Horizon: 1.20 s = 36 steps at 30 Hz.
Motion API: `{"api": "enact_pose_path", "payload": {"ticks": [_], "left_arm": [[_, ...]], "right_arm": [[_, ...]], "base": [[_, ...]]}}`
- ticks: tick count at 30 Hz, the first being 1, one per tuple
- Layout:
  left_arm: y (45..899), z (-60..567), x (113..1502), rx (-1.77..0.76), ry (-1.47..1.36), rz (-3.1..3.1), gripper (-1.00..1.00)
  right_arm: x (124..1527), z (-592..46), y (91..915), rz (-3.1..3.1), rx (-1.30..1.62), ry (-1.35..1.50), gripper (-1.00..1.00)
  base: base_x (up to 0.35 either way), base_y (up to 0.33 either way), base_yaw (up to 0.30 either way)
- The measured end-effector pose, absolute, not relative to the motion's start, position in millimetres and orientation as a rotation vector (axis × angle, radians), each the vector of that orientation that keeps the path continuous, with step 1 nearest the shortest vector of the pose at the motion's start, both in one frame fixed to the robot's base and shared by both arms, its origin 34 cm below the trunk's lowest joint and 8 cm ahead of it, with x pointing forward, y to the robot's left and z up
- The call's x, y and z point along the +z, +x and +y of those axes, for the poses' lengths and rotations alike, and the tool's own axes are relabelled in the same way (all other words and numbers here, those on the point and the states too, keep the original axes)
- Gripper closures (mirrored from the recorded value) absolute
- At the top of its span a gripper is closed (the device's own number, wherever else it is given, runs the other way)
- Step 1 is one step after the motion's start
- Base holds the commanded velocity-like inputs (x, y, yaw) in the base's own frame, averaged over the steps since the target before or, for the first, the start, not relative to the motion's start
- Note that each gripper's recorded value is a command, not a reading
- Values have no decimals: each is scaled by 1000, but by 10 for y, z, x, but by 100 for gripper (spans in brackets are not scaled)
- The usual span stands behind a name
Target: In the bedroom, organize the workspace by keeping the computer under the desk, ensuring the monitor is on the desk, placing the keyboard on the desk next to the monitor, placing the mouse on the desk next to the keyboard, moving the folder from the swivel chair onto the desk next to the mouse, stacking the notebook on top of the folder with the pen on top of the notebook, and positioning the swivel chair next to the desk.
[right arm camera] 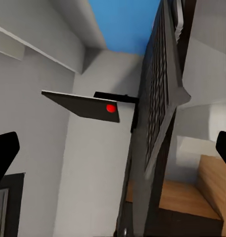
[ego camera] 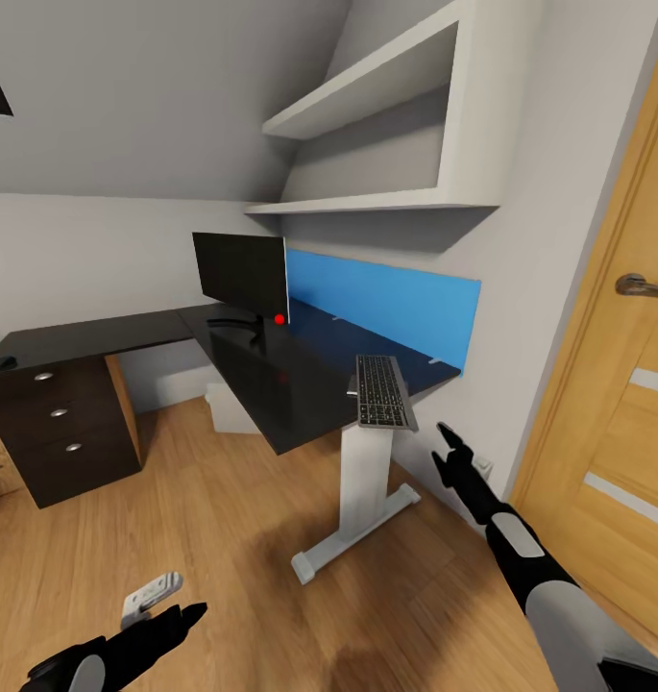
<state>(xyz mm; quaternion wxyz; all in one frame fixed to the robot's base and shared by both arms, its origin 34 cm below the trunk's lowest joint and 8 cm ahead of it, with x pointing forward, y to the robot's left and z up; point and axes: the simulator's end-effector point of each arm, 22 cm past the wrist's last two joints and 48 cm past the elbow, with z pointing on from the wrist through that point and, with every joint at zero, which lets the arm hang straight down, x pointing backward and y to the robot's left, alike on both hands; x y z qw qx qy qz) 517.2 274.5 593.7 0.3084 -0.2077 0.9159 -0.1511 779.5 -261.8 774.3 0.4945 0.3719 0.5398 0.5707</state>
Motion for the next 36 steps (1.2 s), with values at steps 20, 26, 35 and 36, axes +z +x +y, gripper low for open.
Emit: {"api": "enact_pose_path", "payload": {"ticks": [20,26,35,36], "left_arm": [[5175,2925,5813,-369,-550,2386,-100],[5181,2925,5818,-368,-548,2383,-100],[5179,2939,5816,-360,-547,2383,-100],[5178,2940,5813,-360,-547,2383,-100]], "right_arm": [[7101,-2434,7679,1380,1388,982,-100],[7100,-2420,7679,1382,1389,979,-100],[7105,-2371,7678,1386,1393,975,-100],[7102,-2369,7678,1388,1392,975,-100]], "base": [[0,0,0],[0,0,0],[89,77,0],[80,68,0]]}}
